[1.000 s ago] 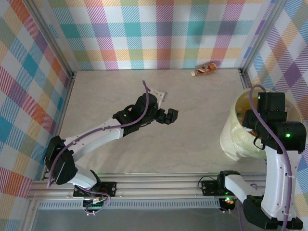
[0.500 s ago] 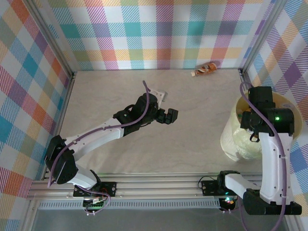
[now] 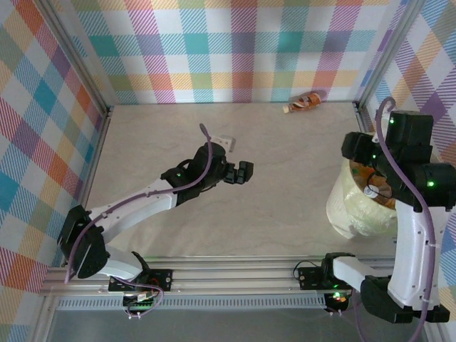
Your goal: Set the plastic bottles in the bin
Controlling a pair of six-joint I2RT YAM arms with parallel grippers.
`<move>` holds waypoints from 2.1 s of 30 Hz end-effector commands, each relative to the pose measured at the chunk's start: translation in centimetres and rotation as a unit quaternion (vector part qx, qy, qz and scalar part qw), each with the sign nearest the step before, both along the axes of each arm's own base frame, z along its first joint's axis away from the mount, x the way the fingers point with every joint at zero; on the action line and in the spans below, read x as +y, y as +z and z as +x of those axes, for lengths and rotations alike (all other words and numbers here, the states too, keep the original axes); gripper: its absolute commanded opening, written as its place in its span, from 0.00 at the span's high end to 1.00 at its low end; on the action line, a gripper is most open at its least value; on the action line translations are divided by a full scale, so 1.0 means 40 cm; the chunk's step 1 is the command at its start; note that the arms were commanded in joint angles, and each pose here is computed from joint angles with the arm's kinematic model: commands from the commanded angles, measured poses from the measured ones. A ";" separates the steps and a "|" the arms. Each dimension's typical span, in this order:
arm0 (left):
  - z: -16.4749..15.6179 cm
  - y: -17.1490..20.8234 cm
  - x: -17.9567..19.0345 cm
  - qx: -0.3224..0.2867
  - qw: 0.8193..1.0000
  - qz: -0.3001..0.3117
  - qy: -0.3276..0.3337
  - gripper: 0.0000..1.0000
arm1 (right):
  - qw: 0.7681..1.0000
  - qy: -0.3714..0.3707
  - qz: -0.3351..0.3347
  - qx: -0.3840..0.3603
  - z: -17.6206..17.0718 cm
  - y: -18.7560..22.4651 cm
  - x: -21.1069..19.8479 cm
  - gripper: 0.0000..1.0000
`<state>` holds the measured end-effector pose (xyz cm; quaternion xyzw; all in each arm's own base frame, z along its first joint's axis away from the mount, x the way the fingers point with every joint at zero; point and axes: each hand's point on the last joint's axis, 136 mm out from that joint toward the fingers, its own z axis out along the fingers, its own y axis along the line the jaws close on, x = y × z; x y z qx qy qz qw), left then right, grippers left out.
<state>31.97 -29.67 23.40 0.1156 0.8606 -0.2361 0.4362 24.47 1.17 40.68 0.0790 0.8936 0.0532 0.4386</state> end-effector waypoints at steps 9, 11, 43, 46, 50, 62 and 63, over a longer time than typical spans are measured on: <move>0.033 -0.005 0.193 0.017 0.986 -0.016 0.166 0.00 | 0.964 0.237 0.113 -0.043 0.279 -0.037 0.461 0.24; 0.031 -0.014 0.199 0.024 0.985 -0.025 0.168 0.00 | 0.960 0.253 0.112 -0.033 0.334 -0.075 0.540 0.22; 0.077 -0.140 0.192 0.074 0.984 -0.044 0.159 0.00 | 0.972 -0.216 0.095 0.002 1.087 -0.790 0.235 0.03; 0.091 -0.151 0.187 0.076 0.984 -0.036 0.159 0.00 | 0.971 -0.201 0.133 0.011 1.113 -0.828 0.224 0.08; 0.103 -0.174 0.185 0.084 0.983 -0.029 0.160 0.00 | 0.969 -0.196 0.146 0.023 1.130 -0.876 0.198 0.13; 0.187 -0.252 0.148 0.116 0.983 0.001 0.145 0.00 | 0.941 -0.178 0.287 -0.007 1.222 -0.978 0.139 0.23; 0.196 -0.255 0.145 0.118 0.982 0.000 0.145 0.00 | 0.938 -0.183 0.295 -0.006 1.225 -0.988 0.129 0.24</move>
